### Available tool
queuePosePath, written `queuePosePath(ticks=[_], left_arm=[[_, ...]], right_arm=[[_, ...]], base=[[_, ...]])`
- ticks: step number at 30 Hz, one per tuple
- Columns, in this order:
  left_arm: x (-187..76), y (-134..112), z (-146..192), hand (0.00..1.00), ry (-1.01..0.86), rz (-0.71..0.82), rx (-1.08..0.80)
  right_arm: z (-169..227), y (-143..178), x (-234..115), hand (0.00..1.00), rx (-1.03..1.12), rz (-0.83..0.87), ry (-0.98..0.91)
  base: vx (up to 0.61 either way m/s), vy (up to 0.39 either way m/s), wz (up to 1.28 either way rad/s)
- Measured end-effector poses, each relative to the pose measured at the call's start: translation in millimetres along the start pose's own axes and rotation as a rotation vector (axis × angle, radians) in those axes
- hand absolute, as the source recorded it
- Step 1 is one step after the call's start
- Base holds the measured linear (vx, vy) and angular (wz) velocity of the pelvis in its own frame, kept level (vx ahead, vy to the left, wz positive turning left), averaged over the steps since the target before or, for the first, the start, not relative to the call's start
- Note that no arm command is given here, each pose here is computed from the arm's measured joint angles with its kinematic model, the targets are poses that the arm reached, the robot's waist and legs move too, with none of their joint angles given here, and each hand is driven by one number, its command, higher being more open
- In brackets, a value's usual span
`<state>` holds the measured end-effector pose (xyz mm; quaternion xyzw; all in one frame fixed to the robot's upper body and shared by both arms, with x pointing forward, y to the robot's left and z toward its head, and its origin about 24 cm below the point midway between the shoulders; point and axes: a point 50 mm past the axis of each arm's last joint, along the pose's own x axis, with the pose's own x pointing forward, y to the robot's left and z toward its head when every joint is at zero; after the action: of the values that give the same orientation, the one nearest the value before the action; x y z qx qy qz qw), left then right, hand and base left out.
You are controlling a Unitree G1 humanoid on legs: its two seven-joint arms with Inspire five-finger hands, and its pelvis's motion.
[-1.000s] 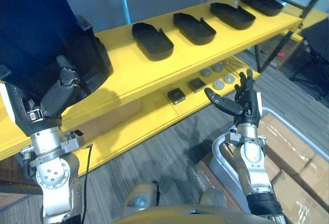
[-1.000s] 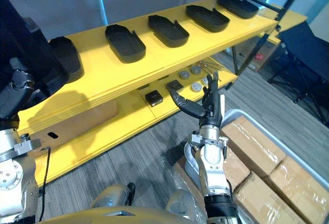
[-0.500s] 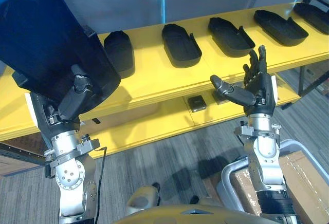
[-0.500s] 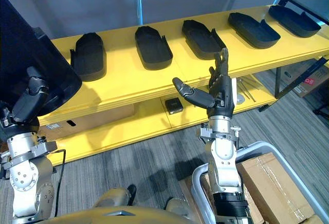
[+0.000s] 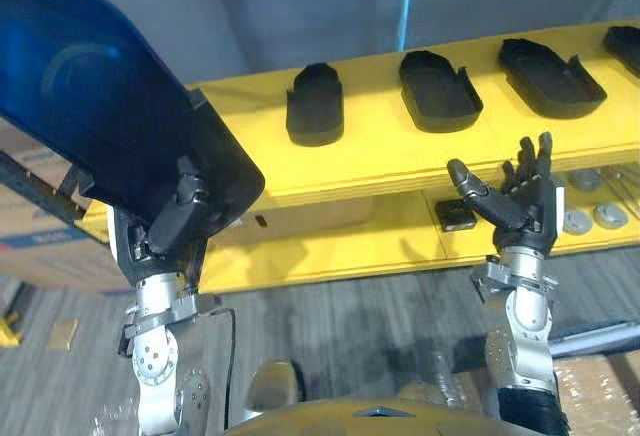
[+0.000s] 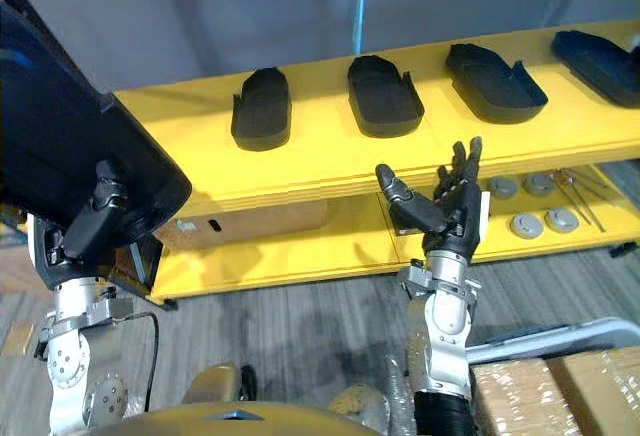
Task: Walk over and take three plastic housings, then place them on the shelf
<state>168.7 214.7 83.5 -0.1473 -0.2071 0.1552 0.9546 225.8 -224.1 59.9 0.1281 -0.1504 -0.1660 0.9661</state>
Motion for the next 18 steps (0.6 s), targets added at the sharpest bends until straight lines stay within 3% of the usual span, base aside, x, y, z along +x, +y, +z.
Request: queuePosePath(ticks=[6,12,18], left_arm=[[12.9,-0.8,7.2,0.0,-0.045,-0.058,0.024],[41.8,-21.3,24.6,0.0,-0.153,-0.229,0.021],[34.9,-36.8,7.2,0.0,-0.047,-0.217,-0.033]], right_arm=[[-28.8,6.4,-35.7,1.0,0.091,-0.101,0.134],[-6.5,31.3,-22.3,1.0,0.049,0.05,0.013],[22.3,29.7,-3.2,1.0,0.007,0.123,-0.123]], base=[[0.04,0.387,-0.02],[0.01,0.184,0.09],[0.01,0.046,0.14]])
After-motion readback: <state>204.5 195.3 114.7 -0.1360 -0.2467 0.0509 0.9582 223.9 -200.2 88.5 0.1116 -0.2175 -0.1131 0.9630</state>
